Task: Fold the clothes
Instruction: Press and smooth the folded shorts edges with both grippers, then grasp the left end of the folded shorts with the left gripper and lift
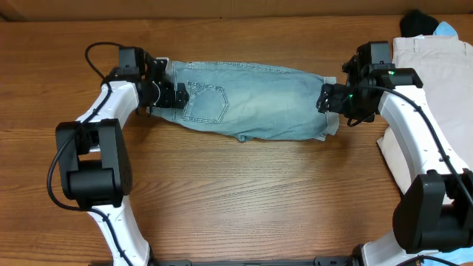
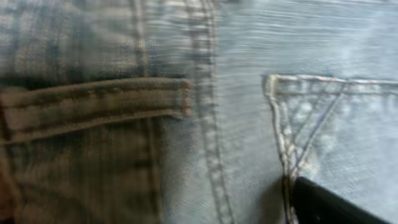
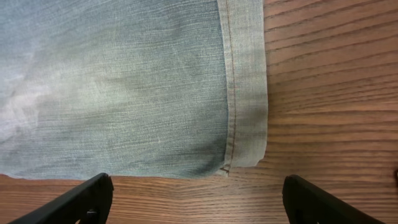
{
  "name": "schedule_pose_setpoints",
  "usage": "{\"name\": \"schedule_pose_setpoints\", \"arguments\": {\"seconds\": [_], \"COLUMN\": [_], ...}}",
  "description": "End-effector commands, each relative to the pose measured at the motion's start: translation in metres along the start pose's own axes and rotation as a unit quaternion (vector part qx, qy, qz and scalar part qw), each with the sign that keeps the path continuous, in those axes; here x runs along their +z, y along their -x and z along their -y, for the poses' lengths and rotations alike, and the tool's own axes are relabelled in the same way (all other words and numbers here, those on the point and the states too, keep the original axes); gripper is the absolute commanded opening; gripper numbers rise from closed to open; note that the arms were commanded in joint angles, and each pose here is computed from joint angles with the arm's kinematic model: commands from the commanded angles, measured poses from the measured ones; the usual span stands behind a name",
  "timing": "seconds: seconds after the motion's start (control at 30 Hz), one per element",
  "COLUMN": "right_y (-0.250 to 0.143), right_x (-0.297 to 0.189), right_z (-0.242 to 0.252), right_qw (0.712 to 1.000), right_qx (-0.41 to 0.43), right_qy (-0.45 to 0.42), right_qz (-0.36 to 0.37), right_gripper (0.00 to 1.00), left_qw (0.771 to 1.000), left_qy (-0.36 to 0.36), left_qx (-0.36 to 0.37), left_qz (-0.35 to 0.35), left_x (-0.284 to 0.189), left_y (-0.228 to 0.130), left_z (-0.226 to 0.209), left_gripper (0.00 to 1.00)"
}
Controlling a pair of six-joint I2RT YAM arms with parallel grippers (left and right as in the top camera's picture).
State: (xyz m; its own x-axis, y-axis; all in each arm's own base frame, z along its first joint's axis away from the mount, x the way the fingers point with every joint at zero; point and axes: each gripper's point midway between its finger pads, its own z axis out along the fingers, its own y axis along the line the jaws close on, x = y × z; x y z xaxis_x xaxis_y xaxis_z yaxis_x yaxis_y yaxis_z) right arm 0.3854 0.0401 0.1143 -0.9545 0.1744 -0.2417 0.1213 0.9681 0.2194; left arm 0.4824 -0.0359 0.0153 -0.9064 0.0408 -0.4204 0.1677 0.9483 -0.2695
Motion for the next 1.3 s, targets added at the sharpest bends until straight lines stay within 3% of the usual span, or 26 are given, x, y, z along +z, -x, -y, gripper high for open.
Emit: {"name": "schedule_pose_setpoints", "arguments": {"seconds": [0.0,0.03,0.07,0.1,0.3,0.6,0.77,0.97,1.27], "right_y": [0.005,0.005,0.006,0.006,0.015,0.025,0.03,0.033,0.038], "right_x": [-0.007,-0.007,-0.007,-0.007,-0.008,-0.009,-0.01,-0.011,-0.014], "right_z": [-0.005,-0.007,-0.008,-0.01,-0.015,-0.017,-0.015,-0.004,0.013], "right_qw": [1.0,1.0,1.0,1.0,0.999,0.998,0.997,0.997,0.996], "right_qx": [-0.005,-0.005,-0.005,-0.004,0.003,0.0,0.011,0.025,0.047], "right_qy": [0.009,0.016,0.02,0.024,0.038,0.042,0.04,0.035,0.029], "right_qz": [0.011,0.01,0.011,0.013,0.03,0.049,0.059,0.063,0.069], "right_gripper": [0.87,0.84,0.81,0.78,0.7,0.65,0.62,0.62,0.62], "left_qw": [0.998,0.995,0.993,0.991,0.983,0.985,0.989,0.986,0.976], "left_qy": [0.018,0.05,0.066,0.079,0.113,0.16,0.141,0.094,0.028], "left_qx": [-0.044,-0.072,-0.088,-0.101,-0.139,-0.036,0.031,0.135,0.209], "left_qz": [-0.049,-0.047,-0.044,-0.043,-0.044,-0.055,-0.039,-0.007,0.047], "left_x": [0.033,0.032,0.03,0.028,-0.024,-0.132,-0.147,-0.12,-0.094], "left_y": [-0.029,-0.028,-0.028,-0.027,0.004,0.06,0.081,0.093,0.088], "left_z": [-0.003,-0.013,-0.018,-0.023,-0.043,-0.025,0.033,0.142,0.271], "left_gripper": [0.67,0.2,0.09,0.04,0.04,0.04,0.04,0.04,0.04]}}
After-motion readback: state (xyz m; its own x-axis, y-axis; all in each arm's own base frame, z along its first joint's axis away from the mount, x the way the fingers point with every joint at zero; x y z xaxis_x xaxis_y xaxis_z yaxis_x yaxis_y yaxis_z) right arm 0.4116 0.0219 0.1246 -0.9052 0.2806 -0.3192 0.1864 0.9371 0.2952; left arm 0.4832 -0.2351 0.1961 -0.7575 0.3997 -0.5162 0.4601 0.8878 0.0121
